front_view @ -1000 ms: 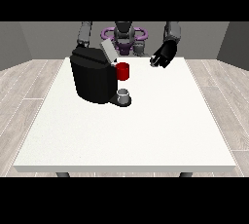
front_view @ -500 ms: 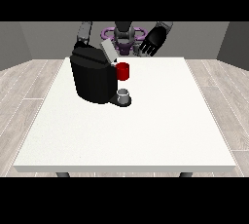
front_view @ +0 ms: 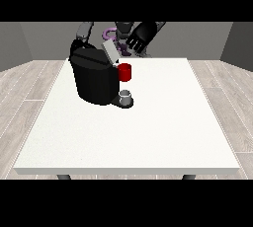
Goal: Insert the coffee pod into the coffee machine and close the lid
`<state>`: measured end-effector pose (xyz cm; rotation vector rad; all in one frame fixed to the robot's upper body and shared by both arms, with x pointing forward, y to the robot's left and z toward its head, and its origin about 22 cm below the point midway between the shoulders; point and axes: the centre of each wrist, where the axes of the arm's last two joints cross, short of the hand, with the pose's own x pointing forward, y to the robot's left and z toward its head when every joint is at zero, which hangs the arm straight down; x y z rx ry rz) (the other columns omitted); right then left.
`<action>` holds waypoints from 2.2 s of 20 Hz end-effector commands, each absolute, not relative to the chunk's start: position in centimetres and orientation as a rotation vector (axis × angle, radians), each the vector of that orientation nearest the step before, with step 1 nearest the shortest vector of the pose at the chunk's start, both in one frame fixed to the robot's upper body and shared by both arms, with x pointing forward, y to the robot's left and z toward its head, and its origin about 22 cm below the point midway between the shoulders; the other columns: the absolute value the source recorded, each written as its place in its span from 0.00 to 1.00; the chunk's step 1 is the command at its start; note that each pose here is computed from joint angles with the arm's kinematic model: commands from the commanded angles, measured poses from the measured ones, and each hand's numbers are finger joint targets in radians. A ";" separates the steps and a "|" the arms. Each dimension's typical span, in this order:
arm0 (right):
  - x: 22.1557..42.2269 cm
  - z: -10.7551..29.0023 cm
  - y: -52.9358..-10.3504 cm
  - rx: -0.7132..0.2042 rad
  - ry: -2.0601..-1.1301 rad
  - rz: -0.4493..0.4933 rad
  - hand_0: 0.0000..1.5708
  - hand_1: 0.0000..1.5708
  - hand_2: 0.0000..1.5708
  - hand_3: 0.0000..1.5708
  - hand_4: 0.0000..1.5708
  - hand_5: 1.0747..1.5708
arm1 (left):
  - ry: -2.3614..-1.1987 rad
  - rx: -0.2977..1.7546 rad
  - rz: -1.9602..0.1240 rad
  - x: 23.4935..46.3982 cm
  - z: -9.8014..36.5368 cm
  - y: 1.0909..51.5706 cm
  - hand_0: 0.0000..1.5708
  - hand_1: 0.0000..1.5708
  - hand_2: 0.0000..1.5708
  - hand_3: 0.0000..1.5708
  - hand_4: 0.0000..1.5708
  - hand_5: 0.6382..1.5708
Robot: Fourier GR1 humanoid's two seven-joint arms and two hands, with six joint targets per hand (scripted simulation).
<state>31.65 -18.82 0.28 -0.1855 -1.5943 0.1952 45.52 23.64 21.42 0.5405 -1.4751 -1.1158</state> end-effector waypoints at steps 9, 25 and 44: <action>34.2 6.4 -20.7 -0.204 -1.707 0.153 0.00 0.00 0.00 0.00 0.11 1.00 | -1.528 0.631 -1.087 45.9 25.4 25.1 0.80 0.80 0.83 0.79 0.31 1.00; 34.5 5.0 -23.1 -0.240 -1.698 0.106 0.00 0.00 0.00 0.00 0.14 1.00 | -1.539 0.598 -1.125 46.1 26.5 24.5 0.76 0.76 0.78 0.76 0.28 1.00; 34.5 4.8 -22.1 -0.249 -1.724 0.125 0.00 0.00 0.00 0.00 0.00 1.00 | -1.626 0.662 -1.088 46.2 28.4 24.0 0.75 0.75 0.76 0.74 0.22 1.00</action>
